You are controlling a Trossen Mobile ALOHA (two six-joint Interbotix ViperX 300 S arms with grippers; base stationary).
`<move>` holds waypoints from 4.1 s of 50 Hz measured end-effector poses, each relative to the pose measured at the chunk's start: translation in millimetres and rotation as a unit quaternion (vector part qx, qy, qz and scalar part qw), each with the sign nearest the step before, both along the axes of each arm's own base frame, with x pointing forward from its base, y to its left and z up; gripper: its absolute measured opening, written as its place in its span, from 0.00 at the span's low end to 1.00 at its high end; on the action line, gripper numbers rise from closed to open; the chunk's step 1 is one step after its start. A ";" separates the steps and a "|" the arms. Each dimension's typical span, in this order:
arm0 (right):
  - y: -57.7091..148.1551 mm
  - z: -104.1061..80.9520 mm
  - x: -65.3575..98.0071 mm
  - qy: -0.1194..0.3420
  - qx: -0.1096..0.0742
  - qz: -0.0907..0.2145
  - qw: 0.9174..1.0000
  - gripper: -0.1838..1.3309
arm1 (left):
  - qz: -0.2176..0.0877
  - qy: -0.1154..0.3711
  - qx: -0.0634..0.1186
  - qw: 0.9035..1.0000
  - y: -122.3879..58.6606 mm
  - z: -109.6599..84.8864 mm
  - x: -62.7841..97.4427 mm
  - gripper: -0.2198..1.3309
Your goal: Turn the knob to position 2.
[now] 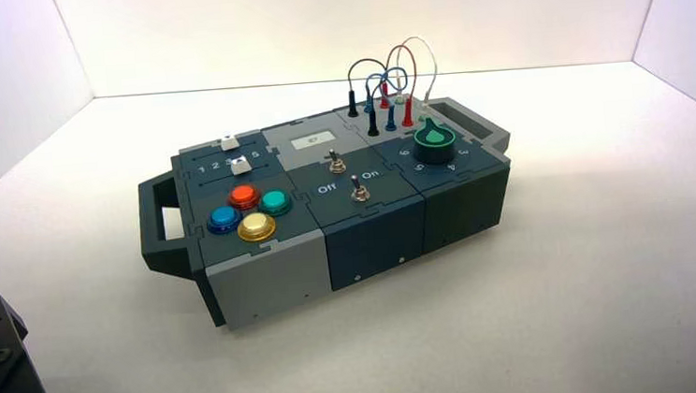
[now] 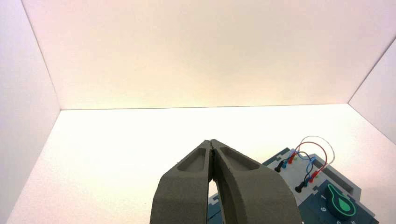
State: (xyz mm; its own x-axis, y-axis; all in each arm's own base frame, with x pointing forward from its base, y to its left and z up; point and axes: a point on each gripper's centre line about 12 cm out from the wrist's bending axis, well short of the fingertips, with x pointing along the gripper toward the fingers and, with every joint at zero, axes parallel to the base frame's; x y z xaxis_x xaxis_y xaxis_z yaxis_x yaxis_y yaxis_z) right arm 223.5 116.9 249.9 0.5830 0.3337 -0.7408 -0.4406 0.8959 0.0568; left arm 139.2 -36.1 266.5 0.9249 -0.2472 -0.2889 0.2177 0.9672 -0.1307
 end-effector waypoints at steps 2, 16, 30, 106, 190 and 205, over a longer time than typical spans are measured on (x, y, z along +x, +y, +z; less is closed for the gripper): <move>0.0 0.0 0.0 0.000 0.000 0.000 1.000 0.03 | -0.001 0.000 0.000 1.000 -0.2 0.0 -0.1 0.04; 0.4 -0.4 0.0 0.002 0.002 -0.001 1.000 0.03 | 0.000 0.000 0.001 1.000 0.1 0.0 0.0 0.04; 13.8 -12.2 -2.3 0.029 -0.002 0.020 0.999 0.03 | 0.000 0.000 0.001 1.000 0.0 0.0 0.0 0.04; 73.5 -133.6 53.1 0.202 -0.071 0.025 0.976 0.03 | -0.001 0.000 0.001 1.000 -0.3 0.0 -0.1 0.04; 51.6 -140.7 59.9 0.221 -0.073 -0.009 0.973 0.03 | -0.001 -0.003 0.001 1.000 -0.3 0.1 0.1 0.04; 51.6 -140.8 59.7 0.222 -0.073 -0.009 0.972 0.03 | -0.001 -0.003 0.002 1.000 -0.1 0.1 0.2 0.04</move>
